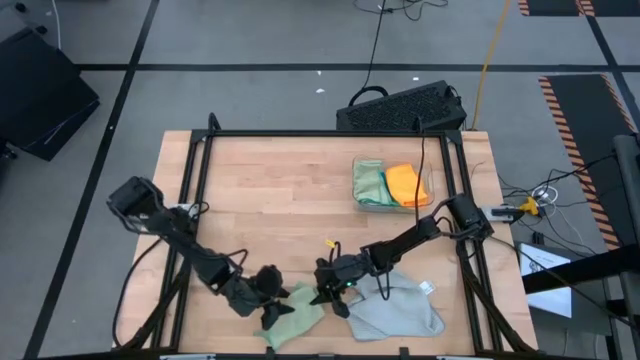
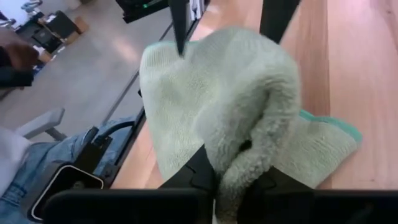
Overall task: Fold microfiber towels
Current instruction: Fold the light green microfiber cloth
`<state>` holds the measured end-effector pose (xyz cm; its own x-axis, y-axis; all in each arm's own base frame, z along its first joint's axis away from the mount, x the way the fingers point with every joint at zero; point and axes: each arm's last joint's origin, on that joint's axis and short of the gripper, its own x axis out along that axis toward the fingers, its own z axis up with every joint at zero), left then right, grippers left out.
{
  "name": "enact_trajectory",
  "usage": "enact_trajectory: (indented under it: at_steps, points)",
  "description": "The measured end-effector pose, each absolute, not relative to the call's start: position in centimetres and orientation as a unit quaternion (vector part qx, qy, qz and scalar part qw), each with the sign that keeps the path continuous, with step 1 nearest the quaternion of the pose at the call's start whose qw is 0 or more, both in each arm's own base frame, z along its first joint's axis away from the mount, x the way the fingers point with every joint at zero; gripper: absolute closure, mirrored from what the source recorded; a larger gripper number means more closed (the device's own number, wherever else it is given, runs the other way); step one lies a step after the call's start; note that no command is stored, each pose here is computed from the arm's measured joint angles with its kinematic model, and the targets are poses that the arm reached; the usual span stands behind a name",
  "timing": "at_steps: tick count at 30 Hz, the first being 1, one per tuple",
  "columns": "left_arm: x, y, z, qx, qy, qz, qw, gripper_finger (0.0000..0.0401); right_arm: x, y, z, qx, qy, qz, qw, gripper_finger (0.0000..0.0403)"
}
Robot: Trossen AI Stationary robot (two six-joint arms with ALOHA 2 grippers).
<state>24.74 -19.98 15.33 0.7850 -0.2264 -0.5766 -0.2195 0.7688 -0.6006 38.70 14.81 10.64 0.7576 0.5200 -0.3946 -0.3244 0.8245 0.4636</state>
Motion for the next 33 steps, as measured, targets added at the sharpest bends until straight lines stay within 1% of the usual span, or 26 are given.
enact_trajectory:
  at_steps: [3,5,9,10,11,15,17,19,21,24,29,31,33]
  points:
    - [25.0,-20.2,14.8,-0.345,0.334,-0.012,0.877,0.0205,38.8,14.5,10.6,0.187,0.262,0.226,0.919,0.0359]
    - [25.0,-20.2,14.9,-0.345,0.334,-0.016,0.877,0.025,38.8,14.3,10.5,0.187,0.268,0.222,0.919,0.0344]
    - [25.0,-20.4,15.0,-0.35,0.341,-0.039,0.872,0.036,38.8,14.0,11.0,0.185,0.275,0.218,0.918,0.0301]
    - [25.0,-20.5,15.0,-0.352,0.346,-0.042,0.869,0.038,38.7,13.9,11.4,0.181,0.276,0.219,0.918,0.0288]
    - [24.9,-20.5,14.9,-0.354,0.35,-0.04,0.866,0.0387,38.6,13.8,11.8,0.175,0.278,0.219,0.919,0.0275]
    - [24.2,-20.6,14.3,-0.357,0.387,-0.023,0.85,0.0382,37.9,13.5,13.6,0.123,0.293,0.211,0.924,0.0226]
    - [23.9,-20.7,14.1,-0.368,0.403,-0.018,0.838,0.0387,37.3,13.5,14.6,0.087,0.298,0.198,0.93,0.0207]
    - [23.8,-20.9,14.2,-0.379,0.405,-0.018,0.832,0.0394,36.9,13.9,15.3,0.046,0.293,0.193,0.935,0.0195]
    - [23.7,-20.9,14.1,-0.387,0.407,-0.012,0.827,0.039,36.5,14.6,15.6,0.012,0.284,0.199,0.938,0.019]
    - [23.9,-20.6,14.1,-0.389,0.401,-0.003,0.829,0.0361,36.4,15.6,15.6,-0.012,0.265,0.217,0.939,0.0192]
    - [24.5,-20.1,14.2,-0.385,0.389,-0.002,0.837,0.0293,36.3,16.0,15.3,-0.007,0.262,0.164,0.951,0.0194]
    - [24.7,-20.0,14.3,-0.381,0.389,-0.009,0.839,0.0278,36.4,16.0,15.4,0.014,0.259,0.149,0.954,0.0187]
    - [24.9,-19.9,14.4,-0.378,0.386,-0.013,0.842,0.0271,36.5,16.1,15.6,0.045,0.25,0.14,0.957,0.0173]
